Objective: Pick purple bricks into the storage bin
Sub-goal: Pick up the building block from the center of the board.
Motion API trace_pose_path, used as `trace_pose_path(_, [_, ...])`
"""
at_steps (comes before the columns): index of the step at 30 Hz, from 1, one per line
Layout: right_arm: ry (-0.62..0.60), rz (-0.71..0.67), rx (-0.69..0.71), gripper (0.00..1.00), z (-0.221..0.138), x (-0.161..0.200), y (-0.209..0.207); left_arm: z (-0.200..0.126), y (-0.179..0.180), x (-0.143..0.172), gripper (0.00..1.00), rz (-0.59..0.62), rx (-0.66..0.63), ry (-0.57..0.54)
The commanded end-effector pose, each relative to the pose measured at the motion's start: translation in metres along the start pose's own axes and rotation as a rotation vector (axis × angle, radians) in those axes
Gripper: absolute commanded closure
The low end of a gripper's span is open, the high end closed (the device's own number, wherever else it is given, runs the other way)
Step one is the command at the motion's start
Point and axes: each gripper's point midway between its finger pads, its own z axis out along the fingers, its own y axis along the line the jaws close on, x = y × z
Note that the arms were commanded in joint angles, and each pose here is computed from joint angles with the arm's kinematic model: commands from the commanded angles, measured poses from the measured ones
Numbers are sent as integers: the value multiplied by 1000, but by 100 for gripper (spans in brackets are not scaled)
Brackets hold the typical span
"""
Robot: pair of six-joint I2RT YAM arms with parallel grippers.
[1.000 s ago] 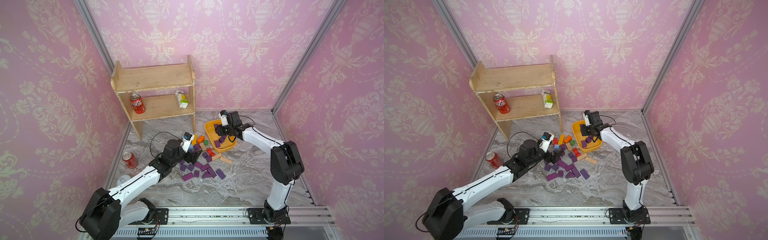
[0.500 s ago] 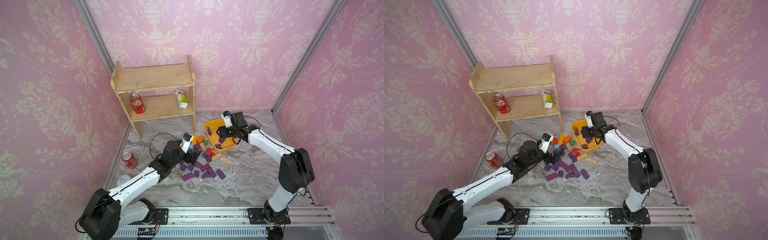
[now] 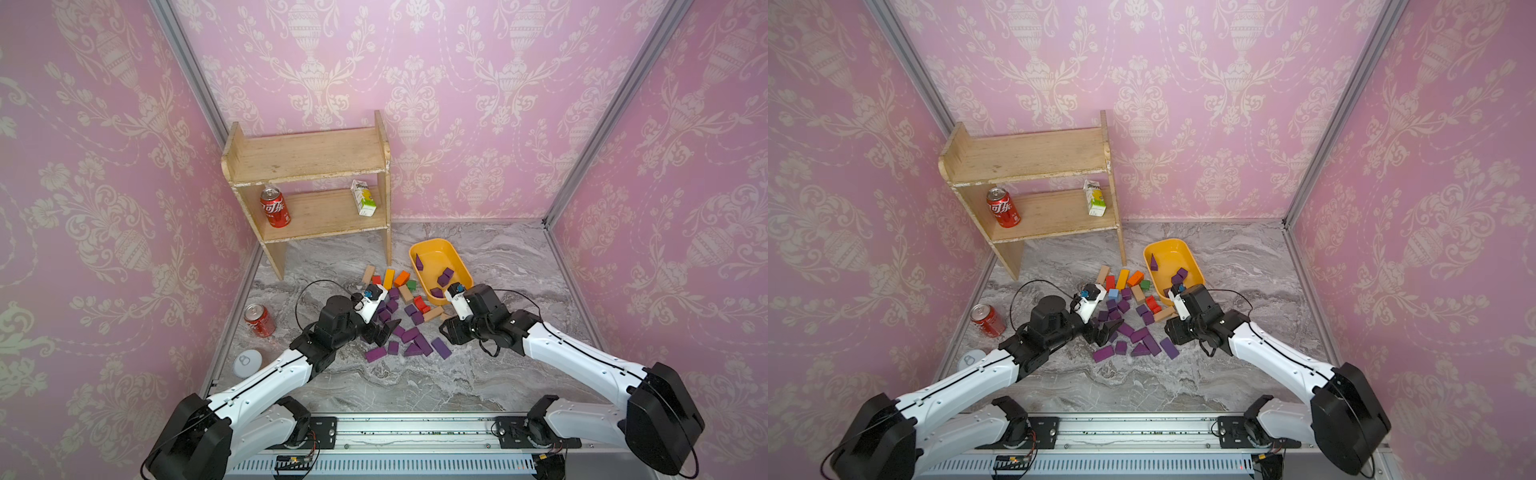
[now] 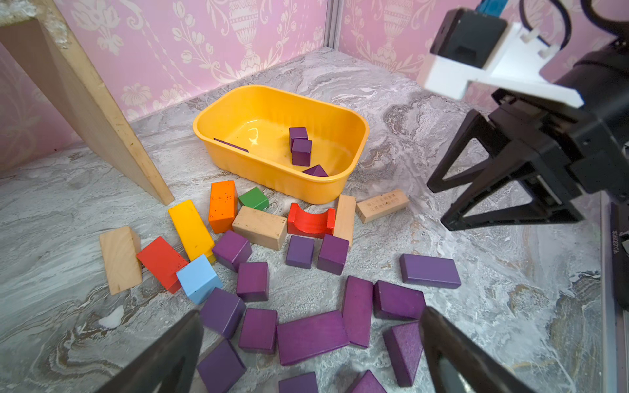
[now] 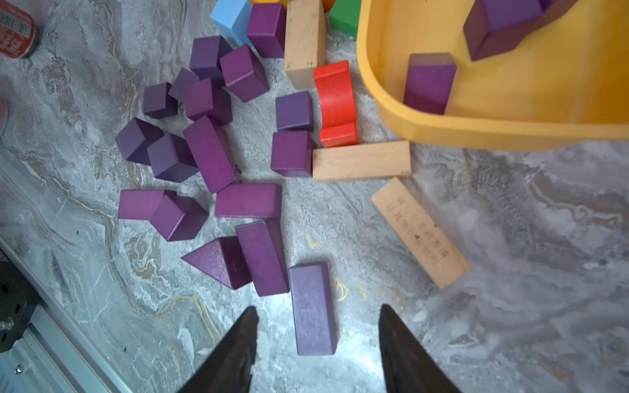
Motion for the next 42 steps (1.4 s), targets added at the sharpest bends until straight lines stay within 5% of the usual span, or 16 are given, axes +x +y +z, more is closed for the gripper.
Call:
trace_pose_path(1, [16,45,14,43,6,16,-3,1,-3,-5,1,-14,34,-39])
trace_pose_path(18, [156,4,117,48,39,50,3,17,-6,12,1,-99,75,-7])
trace_pose_path(36, [223,-2,199,60,57,53,-9,23,5,20,1,-115,16,17])
trace_pose_path(42, [193,-31,105,71,52,29,13,23,10,23,1,-113,-12,15])
